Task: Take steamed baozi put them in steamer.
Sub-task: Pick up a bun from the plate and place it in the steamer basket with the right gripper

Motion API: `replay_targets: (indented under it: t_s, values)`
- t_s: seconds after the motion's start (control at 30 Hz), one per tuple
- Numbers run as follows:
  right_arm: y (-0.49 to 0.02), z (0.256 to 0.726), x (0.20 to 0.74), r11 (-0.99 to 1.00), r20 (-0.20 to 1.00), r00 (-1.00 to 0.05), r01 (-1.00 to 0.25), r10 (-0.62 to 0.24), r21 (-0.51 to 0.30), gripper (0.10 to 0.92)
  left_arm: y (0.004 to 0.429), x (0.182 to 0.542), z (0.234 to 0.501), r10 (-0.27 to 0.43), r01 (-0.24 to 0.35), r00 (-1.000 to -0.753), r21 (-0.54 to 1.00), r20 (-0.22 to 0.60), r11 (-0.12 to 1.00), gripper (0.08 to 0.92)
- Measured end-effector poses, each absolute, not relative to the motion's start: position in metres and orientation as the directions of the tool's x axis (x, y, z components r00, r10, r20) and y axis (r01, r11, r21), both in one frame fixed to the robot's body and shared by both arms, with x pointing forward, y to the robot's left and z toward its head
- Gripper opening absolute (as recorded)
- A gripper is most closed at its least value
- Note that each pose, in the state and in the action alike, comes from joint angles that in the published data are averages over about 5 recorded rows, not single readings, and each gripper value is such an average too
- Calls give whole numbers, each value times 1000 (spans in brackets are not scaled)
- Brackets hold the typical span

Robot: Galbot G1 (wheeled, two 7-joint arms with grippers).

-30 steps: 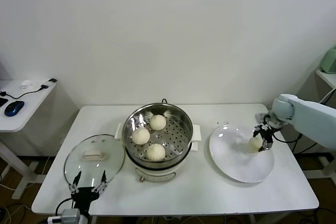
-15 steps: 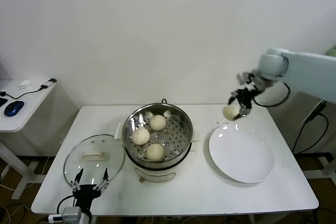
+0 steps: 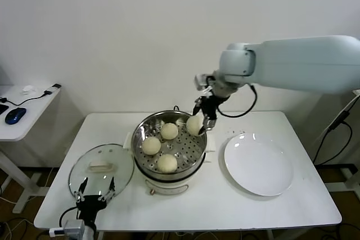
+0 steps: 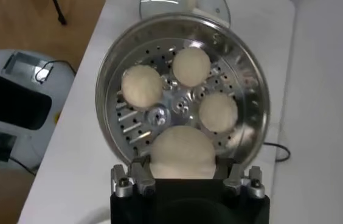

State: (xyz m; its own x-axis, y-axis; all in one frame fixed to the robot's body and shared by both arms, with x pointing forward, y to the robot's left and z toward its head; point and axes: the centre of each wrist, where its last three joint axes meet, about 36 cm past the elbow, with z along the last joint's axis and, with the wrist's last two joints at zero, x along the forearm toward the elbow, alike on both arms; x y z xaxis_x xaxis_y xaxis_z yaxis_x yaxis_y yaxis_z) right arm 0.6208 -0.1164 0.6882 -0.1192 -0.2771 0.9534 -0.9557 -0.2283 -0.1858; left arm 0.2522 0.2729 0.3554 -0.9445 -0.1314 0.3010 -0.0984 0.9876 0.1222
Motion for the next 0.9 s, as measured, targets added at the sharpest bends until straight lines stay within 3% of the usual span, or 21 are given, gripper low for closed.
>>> replay_targets:
  t_s: [0.6, 0.9]
  values:
    - [-83, 596, 627, -203, 972, -122, -966, -199, -163, 711, 277, 256, 349, -137, -103, -942, 125, 306, 987, 823]
    - [-84, 595, 633, -216, 969, -109, -964, -223, -158, 818, 278, 256, 351, -139, -106, -943, 125, 302, 986, 823]
